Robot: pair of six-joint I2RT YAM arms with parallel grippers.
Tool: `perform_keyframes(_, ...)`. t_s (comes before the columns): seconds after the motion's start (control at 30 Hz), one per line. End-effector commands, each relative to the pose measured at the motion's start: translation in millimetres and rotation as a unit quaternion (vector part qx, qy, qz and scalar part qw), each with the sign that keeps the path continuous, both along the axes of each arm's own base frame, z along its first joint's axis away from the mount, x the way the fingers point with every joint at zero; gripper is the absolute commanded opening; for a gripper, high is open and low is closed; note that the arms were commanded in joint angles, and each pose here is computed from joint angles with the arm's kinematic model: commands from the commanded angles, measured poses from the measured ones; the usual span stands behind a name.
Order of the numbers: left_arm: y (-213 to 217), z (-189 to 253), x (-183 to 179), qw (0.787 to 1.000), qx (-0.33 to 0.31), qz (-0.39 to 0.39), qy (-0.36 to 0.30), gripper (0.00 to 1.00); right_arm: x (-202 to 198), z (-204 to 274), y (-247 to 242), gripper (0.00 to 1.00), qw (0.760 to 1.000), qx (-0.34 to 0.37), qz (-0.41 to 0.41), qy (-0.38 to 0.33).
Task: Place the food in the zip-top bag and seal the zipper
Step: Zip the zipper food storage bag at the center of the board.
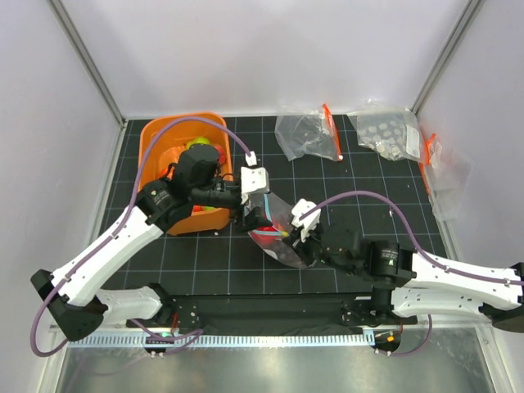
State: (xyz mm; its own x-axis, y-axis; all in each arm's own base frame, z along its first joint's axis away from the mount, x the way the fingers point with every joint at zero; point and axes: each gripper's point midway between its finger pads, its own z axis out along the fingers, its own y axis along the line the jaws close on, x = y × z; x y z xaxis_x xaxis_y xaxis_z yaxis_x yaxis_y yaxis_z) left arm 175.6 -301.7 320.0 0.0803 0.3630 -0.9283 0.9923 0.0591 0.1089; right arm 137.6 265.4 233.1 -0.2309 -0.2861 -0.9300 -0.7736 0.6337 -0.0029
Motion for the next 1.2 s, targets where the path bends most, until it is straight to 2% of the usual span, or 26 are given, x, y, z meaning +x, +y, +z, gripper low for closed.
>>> perform_keyframes(0.0, -9.5, 22.3, -2.0, 0.998, -0.028, -0.036, -0.038, 0.82, 0.6, 34.0, 3.7, 0.01, 0.999, 0.045, 0.003, -0.006)
perform_keyframes(0.2, -17.3, 29.8, -8.4, 0.995, -0.040, -0.073, -0.047, 0.82, -6.8, 35.6, 1.7, 0.01, 0.998, 0.050, 0.023, 0.005)
perform_keyframes(0.4, -32.2, 28.4, -15.9, 0.991, -0.046, -0.114, -0.044, 0.70, -16.3, 39.8, -1.1, 0.01, 0.997, 0.055, 0.050, 0.009)
perform_keyframes(0.6, -38.0, 7.6, -26.1, 0.988, -0.032, -0.141, -0.046, 0.69, -19.6, 43.7, -3.3, 0.01, 0.997, 0.055, 0.061, 0.006)
perform_keyframes(0.67, -39.4, -3.7, -23.5, 0.990, -0.021, -0.132, -0.043, 0.64, -20.5, 45.2, -3.8, 0.01, 0.996, 0.056, 0.064, 0.005)
perform_keyframes(0.7, -39.9, -5.2, -24.1, 0.990, -0.020, -0.134, -0.041, 0.57, -21.1, 44.1, -3.7, 0.01, 0.996, 0.054, 0.066, 0.005)
perform_keyframes(0.8, -39.5, -9.6, -28.9, 0.989, -0.020, -0.143, -0.032, 0.53, -18.5, 44.0, -5.4, 0.01, 0.997, 0.054, 0.057, 0.003)
perform_keyframes(0.93, -37.0, -20.3, -40.3, 0.987, -0.014, -0.158, -0.033, 0.53, -16.0, 42.4, -6.0, 0.01, 0.998, 0.049, 0.049, 0.006)
perform_keyframes(1.17, -38.1, -28.2, -51.8, 0.985, -0.008, -0.172, -0.032, 0.43, -14.3, 46.0, -4.8, 0.01, 0.998, 0.051, 0.045, 0.004)
